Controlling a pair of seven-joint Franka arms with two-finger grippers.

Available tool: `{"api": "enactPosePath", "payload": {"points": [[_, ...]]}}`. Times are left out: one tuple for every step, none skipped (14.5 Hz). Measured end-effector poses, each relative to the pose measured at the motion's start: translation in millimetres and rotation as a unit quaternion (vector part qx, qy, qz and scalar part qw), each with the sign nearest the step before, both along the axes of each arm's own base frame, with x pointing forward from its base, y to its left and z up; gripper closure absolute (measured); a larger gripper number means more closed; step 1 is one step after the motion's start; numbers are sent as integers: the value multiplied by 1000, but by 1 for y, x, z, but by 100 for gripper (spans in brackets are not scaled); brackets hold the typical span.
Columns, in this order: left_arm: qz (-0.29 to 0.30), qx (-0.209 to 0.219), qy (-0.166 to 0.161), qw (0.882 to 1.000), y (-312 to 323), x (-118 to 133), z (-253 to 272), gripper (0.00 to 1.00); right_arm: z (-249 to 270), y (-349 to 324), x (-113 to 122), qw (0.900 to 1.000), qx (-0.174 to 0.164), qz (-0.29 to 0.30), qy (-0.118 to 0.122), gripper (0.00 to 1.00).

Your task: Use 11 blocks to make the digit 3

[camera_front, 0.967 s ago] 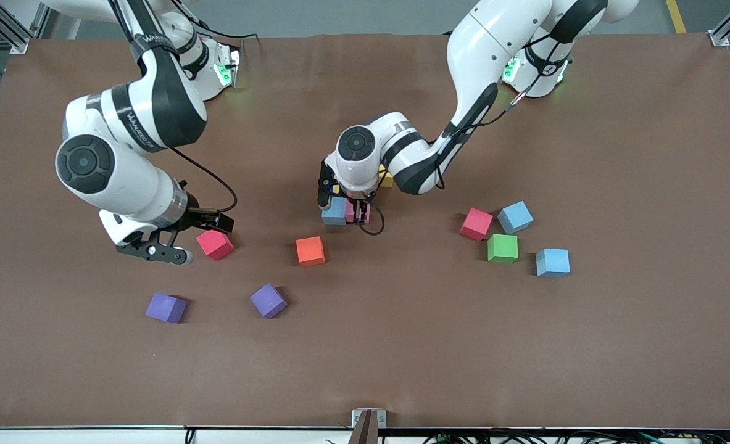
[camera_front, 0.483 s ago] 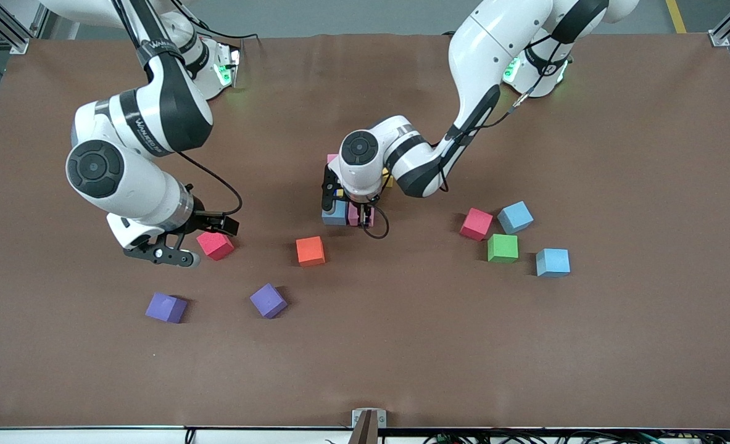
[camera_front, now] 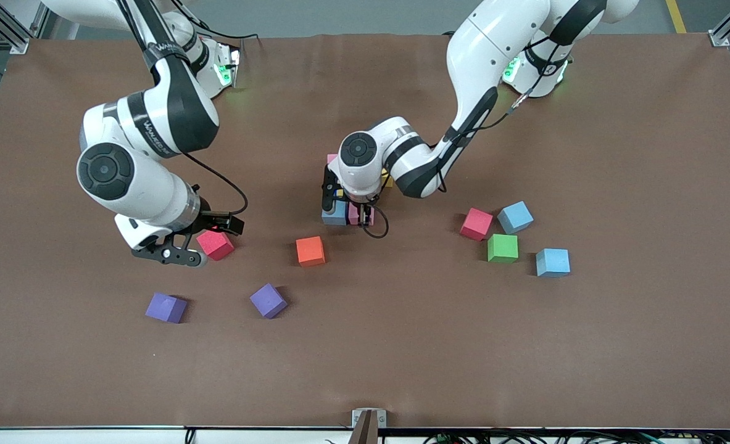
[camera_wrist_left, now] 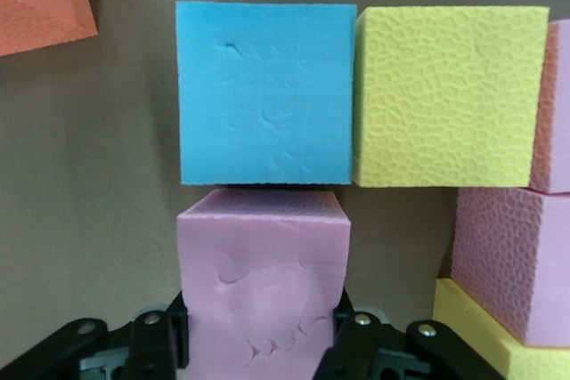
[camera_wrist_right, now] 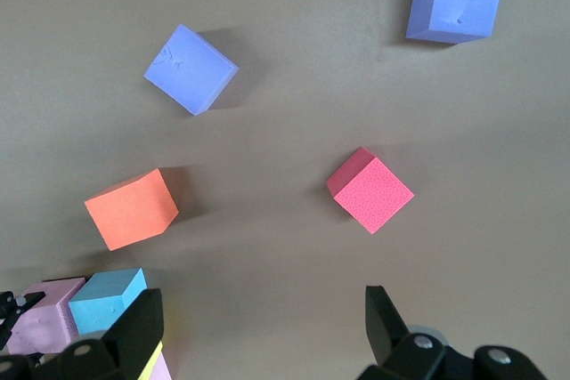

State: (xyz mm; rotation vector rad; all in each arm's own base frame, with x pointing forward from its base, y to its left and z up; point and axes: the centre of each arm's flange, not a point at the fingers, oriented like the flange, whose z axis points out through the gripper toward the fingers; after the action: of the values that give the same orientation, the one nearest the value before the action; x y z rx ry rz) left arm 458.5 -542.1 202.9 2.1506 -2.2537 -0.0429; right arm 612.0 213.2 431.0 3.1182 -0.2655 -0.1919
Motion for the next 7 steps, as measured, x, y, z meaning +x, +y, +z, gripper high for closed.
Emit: {"api": "enactPosePath", "payload": {"points": [[0,0,0,1000,0,0,-1,44,-2,0,0,1000,0,0,1,0],[0,0,1,1000,0,-1,-1,44,-3,0,0,1000,-1,0,2,0],[0,1,1,1000,0,-1,-2,44,-4,1,0,1000,-1,0,2,0],[0,1,1,1000,0,0,-2,44,-4,1,0,1000,-1,1,3,0],[2,2,0,1000,1,1,-2,44,-5,2,0,1000,-1,2,3,0],[3,3,0,1000,3,2,-3,44,-5,3,0,1000,-1,2,3,0],[4,3,-1,1000,3,3,-3,44,-5,4,0,1000,-1,3,3,0]]}}
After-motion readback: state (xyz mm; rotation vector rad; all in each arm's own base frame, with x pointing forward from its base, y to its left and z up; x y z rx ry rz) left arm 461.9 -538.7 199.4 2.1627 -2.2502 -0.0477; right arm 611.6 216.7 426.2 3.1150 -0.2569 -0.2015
